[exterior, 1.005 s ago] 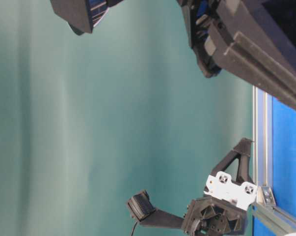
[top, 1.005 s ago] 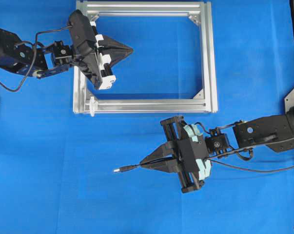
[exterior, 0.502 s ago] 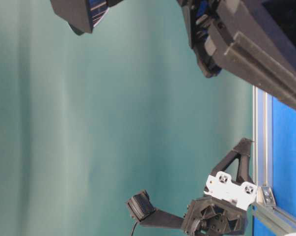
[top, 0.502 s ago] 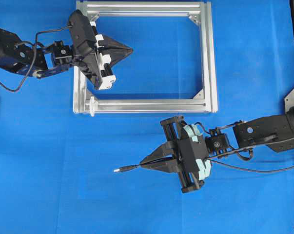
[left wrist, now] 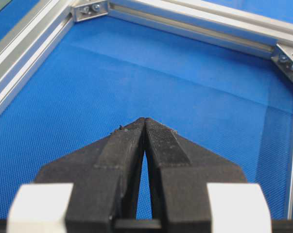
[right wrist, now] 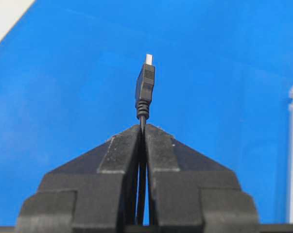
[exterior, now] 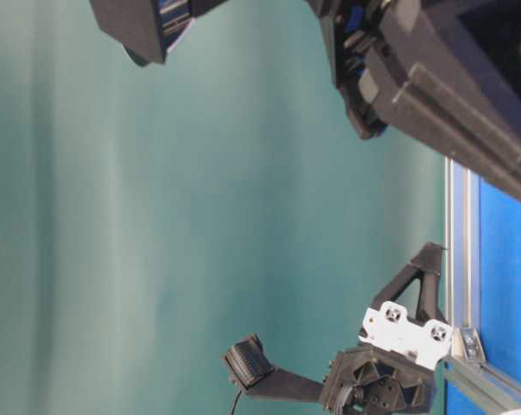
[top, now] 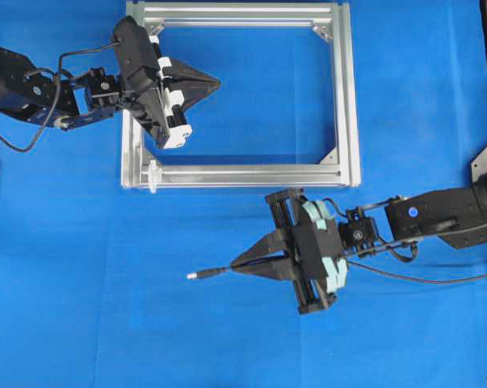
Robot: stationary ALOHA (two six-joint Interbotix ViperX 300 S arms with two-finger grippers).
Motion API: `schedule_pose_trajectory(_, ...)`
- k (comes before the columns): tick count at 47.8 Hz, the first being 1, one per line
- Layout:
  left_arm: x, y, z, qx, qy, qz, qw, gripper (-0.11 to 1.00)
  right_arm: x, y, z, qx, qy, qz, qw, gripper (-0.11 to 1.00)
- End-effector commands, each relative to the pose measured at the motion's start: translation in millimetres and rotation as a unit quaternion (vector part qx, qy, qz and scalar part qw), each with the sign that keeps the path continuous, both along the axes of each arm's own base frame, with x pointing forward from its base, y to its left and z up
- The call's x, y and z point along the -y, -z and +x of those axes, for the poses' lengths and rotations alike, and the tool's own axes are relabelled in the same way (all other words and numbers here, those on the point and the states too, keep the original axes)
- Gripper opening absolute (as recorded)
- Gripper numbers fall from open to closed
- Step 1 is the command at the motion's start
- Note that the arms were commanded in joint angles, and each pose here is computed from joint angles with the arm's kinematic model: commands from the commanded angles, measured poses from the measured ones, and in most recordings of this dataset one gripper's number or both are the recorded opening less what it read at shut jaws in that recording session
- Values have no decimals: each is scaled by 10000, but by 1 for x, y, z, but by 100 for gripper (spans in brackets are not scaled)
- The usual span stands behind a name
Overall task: Insert the wire through the string loop located on the left side.
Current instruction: 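Lift the gripped USB plug with the right gripper, then move the right gripper with the plug toward the white zip-tie loop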
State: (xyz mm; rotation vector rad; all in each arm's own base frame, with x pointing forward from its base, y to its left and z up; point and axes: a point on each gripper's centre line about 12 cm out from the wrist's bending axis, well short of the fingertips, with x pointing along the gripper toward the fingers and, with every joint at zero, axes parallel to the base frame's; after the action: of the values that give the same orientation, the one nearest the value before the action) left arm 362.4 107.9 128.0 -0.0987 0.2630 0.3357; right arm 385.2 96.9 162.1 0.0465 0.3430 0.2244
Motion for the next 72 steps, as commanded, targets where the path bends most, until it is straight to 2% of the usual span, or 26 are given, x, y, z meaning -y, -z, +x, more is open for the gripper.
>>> schedule_pose_trajectory(1,0,-15,2,214,10,62,9998,0,6,-14,2,195,82,40,9998,0)
schedule_pose_trajectory(18,0,-15,2,214,10,62,9998,0,50,-10,6,129,634,17,9979,0)
schedule_pose_trajectory(26,0,-15,2,214,10,62,9998,0,80,-6,6,69,1008,3,9949,0)
schedule_pose_trajectory(37,0,-15,2,214,10,62,9998,0,108,-4,4,39,1366,-3,9906,0)
schedule_pose_trajectory(57,0,-14,1,199,10,58,9998,0,111,2,7,-28,1398,-28,9902,0)
schedule_pose_trajectory(72,0,-14,0,192,10,56,9998,0,112,13,31,-74,1398,-33,9901,0)
